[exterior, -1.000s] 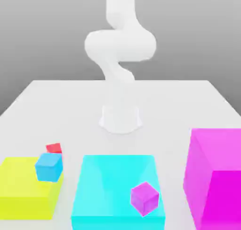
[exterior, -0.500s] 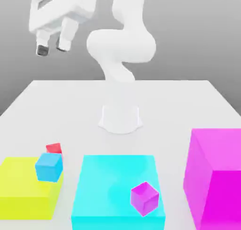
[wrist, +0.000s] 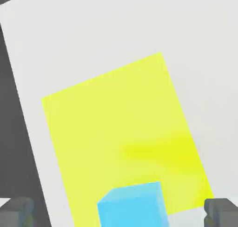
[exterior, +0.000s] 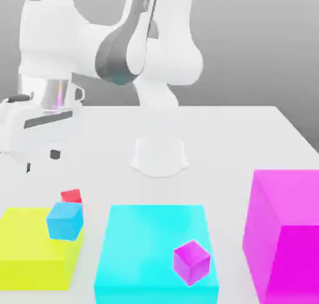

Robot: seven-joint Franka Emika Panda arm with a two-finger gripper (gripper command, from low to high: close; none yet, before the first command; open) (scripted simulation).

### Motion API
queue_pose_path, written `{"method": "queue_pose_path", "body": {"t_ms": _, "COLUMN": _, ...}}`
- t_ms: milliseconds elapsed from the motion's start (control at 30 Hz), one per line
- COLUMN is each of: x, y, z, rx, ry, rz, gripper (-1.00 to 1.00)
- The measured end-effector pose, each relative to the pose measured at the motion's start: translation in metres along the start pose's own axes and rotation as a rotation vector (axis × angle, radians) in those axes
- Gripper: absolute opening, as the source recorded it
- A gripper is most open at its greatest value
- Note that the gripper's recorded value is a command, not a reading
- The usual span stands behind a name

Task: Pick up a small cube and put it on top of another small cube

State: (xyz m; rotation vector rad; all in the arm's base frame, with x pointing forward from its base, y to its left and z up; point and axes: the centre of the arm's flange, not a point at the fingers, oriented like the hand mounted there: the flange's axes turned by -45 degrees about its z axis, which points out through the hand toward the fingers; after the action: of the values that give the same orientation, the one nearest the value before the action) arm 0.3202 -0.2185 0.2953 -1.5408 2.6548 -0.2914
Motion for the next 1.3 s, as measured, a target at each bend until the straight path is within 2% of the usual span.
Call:
{"method": "queue_pose_path", "body": {"t_ms": 367, "x": 0.05, "y": 0.097, "z": 0.086, "rx": -0.192, "ry": 0.013, "rz": 0.668, "gripper": 0.0}}
{"method": "queue_pose_path", "body": {"t_ms": 667, "x": 0.046, "y": 0.098, "z": 0.12, "rx": -0.2, "ry": -0.055, "rz": 0.703, "gripper": 0.0}}
{"method": "queue_pose_path", "body": {"t_ms": 967, "x": 0.048, "y": 0.113, "z": 0.152, "rx": -0.201, "ry": 0.007, "rz": 0.7, "gripper": 0.0}}
{"method": "queue_pose_path", "body": {"t_ms": 1000, "x": 0.049, "y": 0.115, "z": 0.154, "rx": -0.201, "ry": 0.016, "rz": 0.699, "gripper": -1.0}}
{"method": "queue_pose_path", "body": {"t_ms": 1200, "x": 0.049, "y": 0.115, "z": 0.155, "rx": -0.198, "ry": 0.021, "rz": 0.698, "gripper": -1.0}}
{"method": "queue_pose_path", "body": {"t_ms": 1300, "x": 0.048, "y": 0.111, "z": 0.149, "rx": -0.2, "ry": -0.005, "rz": 0.702, "gripper": -1.0}}
